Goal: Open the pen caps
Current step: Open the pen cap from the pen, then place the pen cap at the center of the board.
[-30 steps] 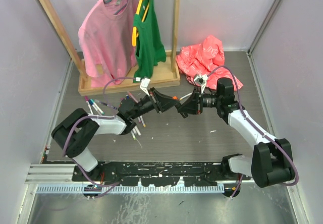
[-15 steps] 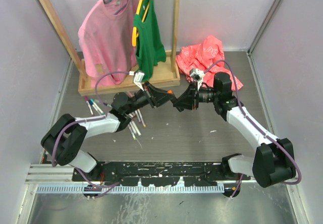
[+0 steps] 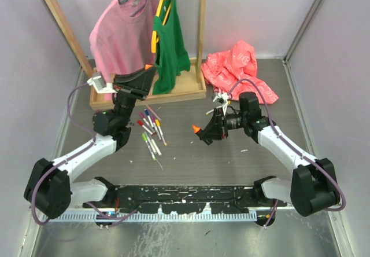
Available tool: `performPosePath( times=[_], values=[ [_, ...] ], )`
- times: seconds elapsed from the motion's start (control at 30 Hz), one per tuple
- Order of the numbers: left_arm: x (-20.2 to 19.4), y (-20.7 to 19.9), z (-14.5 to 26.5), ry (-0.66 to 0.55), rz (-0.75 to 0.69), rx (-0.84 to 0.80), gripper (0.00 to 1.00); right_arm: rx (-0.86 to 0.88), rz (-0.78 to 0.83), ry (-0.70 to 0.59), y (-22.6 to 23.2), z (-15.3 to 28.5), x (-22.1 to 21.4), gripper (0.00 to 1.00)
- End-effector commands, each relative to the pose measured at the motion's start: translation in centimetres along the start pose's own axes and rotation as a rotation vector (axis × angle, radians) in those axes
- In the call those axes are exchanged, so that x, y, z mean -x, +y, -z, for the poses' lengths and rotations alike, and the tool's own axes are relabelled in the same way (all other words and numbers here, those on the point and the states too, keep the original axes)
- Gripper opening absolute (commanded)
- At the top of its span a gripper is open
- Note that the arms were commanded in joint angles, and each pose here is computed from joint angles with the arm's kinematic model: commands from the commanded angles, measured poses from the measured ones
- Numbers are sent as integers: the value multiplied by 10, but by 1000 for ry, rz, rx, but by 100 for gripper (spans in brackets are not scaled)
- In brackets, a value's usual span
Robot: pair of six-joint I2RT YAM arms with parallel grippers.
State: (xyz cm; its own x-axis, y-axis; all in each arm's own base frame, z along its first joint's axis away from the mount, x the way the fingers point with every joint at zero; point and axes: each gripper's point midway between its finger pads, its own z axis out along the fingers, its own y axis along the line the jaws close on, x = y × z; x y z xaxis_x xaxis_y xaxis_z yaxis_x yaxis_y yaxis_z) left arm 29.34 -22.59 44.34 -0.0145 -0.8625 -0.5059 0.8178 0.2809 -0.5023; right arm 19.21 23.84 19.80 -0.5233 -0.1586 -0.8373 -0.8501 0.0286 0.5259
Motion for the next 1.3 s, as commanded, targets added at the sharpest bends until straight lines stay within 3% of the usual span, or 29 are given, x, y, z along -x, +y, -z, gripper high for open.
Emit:
performPosePath(
  times=[0.0,0.2,0.4,0.57,0.77,1.27],
  values=[
    [44,-35,-4,-158,-36,-90,0,33,67,-3,10,1,8,1],
    [3,-21,33,45,-6,-24,0,-302,201,74,-37,19,10,1],
    [-51,30,102,262,83,228,2,-512,232,96,-68,41,10,1],
    [-98,67,149,428,183,404,4,-739,99,79,-113,64,6,1],
    [-144,96,173,564,262,514,0,-959,-97,26,-156,96,-4,1],
    [-219,195,206,709,131,910,0,-1320,-357,-47,-210,147,-37,6]
  ],
)
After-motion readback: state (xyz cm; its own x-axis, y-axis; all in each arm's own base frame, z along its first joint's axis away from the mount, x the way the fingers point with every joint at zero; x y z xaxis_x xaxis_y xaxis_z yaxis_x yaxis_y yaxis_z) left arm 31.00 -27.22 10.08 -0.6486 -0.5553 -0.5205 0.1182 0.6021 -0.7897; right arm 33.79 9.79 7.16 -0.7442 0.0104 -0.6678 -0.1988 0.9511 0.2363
